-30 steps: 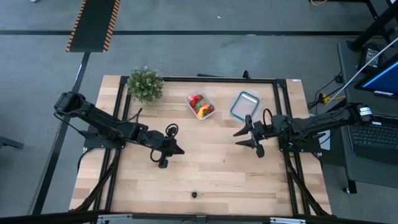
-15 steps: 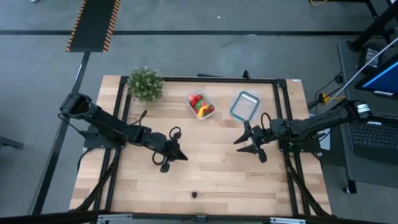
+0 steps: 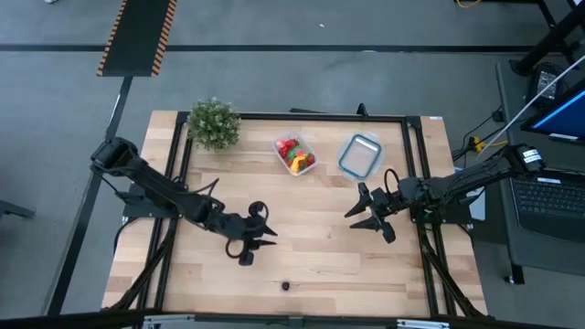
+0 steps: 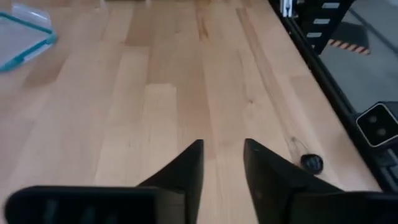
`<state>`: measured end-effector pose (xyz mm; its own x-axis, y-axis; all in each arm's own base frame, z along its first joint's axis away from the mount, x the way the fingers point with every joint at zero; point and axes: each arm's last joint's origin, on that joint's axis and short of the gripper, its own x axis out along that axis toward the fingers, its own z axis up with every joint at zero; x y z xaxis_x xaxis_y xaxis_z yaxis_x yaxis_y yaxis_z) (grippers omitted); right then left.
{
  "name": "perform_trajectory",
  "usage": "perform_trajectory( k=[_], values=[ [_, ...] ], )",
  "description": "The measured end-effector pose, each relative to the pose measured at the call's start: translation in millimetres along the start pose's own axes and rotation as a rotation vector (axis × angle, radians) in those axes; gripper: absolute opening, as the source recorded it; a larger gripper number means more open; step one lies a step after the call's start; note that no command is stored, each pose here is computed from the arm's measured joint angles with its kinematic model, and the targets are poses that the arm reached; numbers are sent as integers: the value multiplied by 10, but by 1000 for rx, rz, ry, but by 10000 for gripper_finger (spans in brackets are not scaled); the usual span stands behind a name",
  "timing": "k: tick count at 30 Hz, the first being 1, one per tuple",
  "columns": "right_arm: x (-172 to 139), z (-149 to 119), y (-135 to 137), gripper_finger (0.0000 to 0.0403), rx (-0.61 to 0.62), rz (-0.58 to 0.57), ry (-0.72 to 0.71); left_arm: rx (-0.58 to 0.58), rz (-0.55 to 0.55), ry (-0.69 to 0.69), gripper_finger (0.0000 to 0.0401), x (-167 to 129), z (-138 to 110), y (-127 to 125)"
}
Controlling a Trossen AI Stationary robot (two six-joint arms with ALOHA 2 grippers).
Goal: Pick and placing Produce into tupperware
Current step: Put the black cherry into the transparent container
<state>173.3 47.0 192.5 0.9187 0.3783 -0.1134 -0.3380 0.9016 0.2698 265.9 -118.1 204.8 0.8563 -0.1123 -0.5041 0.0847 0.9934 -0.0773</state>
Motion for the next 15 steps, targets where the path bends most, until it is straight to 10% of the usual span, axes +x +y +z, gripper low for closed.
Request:
perform_trajectory(
  k=[15],
  values=[
    [0, 2, 1, 174, 2, 0, -1, 146, 68, 207, 174, 220, 279, -389]
  ],
)
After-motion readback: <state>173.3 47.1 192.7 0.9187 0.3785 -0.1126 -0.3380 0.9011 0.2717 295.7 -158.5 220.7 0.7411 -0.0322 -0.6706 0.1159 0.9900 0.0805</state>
